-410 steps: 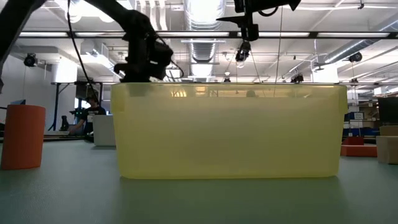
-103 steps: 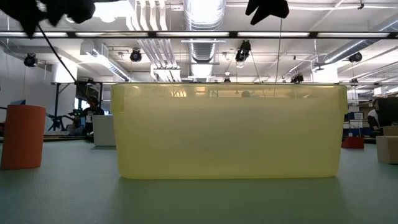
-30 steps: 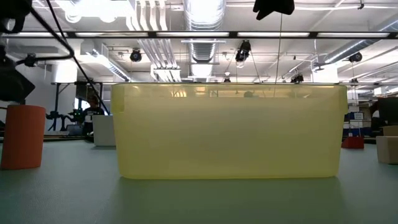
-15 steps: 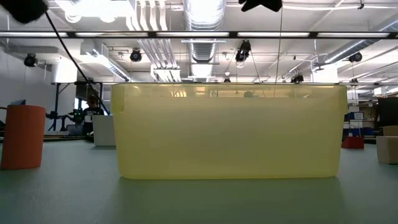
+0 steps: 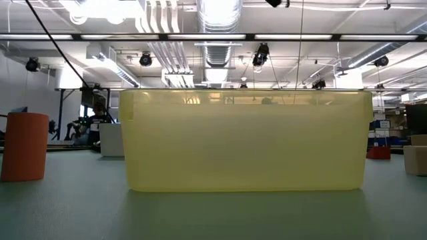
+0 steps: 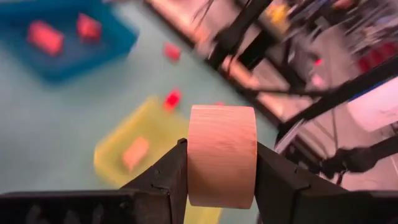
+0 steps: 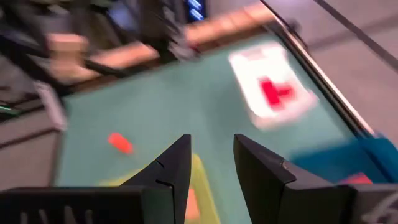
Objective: Sort & place blocks by color
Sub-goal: Put the light orange half-cylinder block into the yellow bin
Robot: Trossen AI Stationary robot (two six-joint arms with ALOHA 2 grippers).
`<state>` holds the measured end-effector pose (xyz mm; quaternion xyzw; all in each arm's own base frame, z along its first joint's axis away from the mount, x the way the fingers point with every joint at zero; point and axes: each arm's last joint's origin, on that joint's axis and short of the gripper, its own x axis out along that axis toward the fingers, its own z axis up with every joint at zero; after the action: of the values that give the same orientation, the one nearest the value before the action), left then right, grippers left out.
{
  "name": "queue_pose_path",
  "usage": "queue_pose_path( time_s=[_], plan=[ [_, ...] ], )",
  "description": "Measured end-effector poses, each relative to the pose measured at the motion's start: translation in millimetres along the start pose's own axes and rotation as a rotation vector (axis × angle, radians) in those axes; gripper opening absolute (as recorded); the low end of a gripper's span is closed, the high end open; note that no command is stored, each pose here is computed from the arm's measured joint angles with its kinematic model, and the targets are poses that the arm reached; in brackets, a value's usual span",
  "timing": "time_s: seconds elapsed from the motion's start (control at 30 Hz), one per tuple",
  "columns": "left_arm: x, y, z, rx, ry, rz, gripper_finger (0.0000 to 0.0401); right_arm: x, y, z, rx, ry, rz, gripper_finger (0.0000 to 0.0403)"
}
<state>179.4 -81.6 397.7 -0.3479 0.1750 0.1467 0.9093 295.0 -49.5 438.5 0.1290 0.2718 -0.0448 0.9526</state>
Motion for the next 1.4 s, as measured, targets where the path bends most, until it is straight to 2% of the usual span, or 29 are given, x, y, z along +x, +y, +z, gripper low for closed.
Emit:
queue_pose_path(
  time_s=[0.27, 0.43, 0.57, 0.73, 0.93, 1.2, 1.4],
  plan=[
    [-1.0, -2.6, 46.8, 0.276, -0.310, -0.118, 0.0122, 21.3, 12.3, 22.1, -0.033, -0.188, 0.240, 0.0121],
    [-2.4, -4.1, 65.2, 0.419, -0.437, -0.148, 0.0122, 37.8, 24.4, 31.0, -0.067, -0.289, 0.322, 0.0160],
    [-0.9, -2.6, 73.7, 0.499, -0.490, -0.118, 0.0122, 47.2, 34.4, 37.1, -0.125, -0.381, 0.358, 0.0195],
    [2.4, -1.6, 84.3, 0.538, -0.565, -0.136, 0.0122, 53.2, 35.2, 42.5, -0.135, -0.454, 0.334, 0.0225],
    [9.3, -1.7, 88.0, 0.575, -0.559, -0.171, 0.0122, 58.2, 33.6, 44.0, -0.138, -0.479, 0.289, 0.0242],
    [34.0, -5.2, 87.2, 0.591, -0.545, -0.164, 0.0122, 67.2, 33.6, 40.9, -0.141, -0.450, 0.285, 0.0237],
    [31.8, -4.9, 89.7, 0.578, -0.555, -0.178, 0.0122, 67.7, 33.9, 40.7, -0.163, -0.453, 0.277, 0.0226]
  ],
)
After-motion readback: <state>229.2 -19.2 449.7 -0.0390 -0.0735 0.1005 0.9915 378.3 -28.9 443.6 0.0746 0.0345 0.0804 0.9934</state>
